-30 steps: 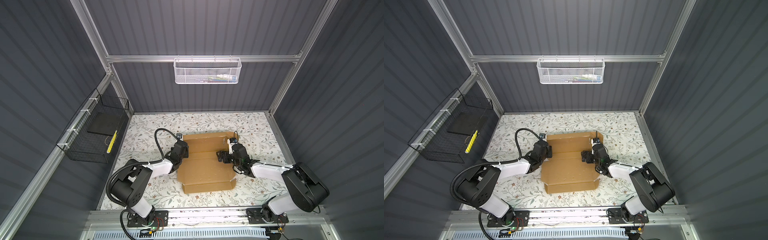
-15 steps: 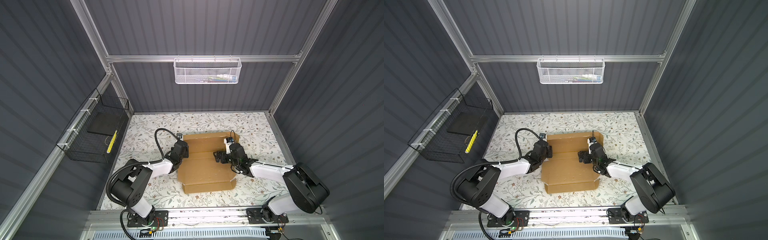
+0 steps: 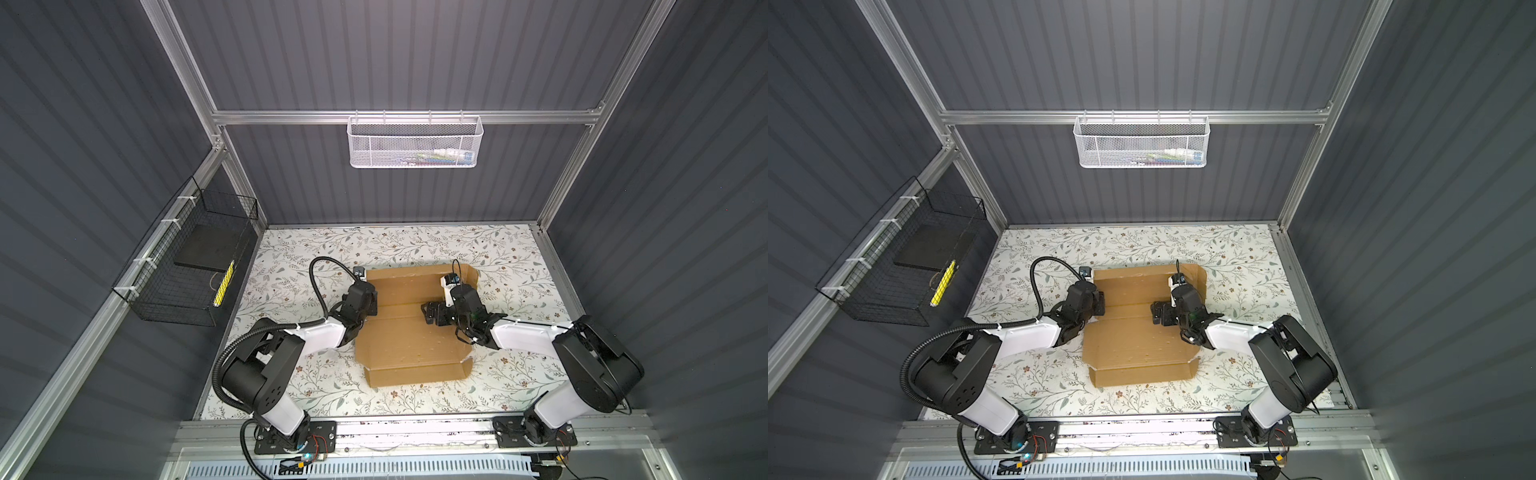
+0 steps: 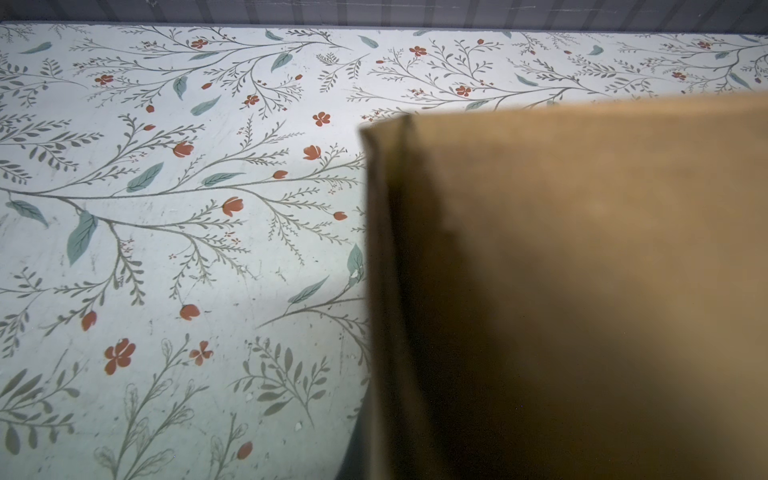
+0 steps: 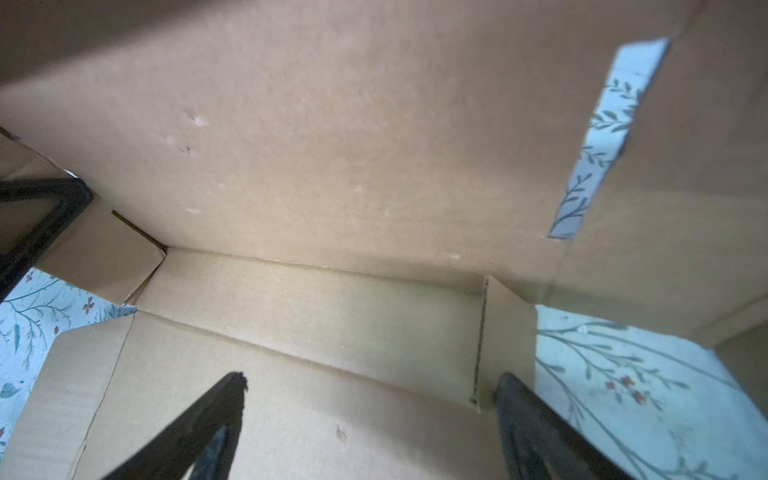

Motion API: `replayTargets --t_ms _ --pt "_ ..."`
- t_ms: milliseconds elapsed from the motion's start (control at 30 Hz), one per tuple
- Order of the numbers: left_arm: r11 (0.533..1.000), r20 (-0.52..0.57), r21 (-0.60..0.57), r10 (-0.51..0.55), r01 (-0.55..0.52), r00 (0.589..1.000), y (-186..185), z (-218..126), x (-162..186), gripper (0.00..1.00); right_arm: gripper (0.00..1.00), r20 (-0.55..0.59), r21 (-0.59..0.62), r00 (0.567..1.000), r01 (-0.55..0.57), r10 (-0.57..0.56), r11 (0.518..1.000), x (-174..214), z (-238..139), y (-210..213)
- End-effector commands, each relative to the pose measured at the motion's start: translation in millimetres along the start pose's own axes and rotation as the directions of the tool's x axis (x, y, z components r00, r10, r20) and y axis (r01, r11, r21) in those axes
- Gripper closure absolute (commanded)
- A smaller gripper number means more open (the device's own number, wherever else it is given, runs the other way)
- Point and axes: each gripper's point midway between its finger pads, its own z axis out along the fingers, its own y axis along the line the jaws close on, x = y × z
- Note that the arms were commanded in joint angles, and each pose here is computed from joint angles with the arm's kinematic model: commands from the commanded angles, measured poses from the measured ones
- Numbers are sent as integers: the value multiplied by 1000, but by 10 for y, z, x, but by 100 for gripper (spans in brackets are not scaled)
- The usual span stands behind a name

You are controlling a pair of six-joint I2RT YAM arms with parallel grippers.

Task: Fold the paper box
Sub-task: 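Withdraw the right gripper from the box corner while the left holds the side panel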

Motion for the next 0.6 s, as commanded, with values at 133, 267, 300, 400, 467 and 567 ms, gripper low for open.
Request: replayTargets --t_ms 133,267,300,400,467,567 --pt "1000 -23 15 -5 6 1000 -50 35 16 100 6 8 36 1000 20 -20 999 -49 -105 -32" --pt "1000 -36 16 2 -1 999 -63 47 5 100 6 -3 77 1000 26 -26 997 -36 -249 -104" --pt "1000 -41 15 3 -2 999 -62 48 9 100 6 2 82 1000 26 -27 996 -30 -302 -120" --pt "1000 -52 11 3 -3 999 -53 56 18 100 5 20 108 1000 14 -16 994 10 -470 -210" --pt "1000 -60 11 4 -3 998 -48 58 14 100 5 30 126 999 12 -16 992 15 -598 -266" --pt "1000 -79 22 9 -7 997 -63 69 13 100 5 38 174 999 10 -17 985 -18 -810 -384"
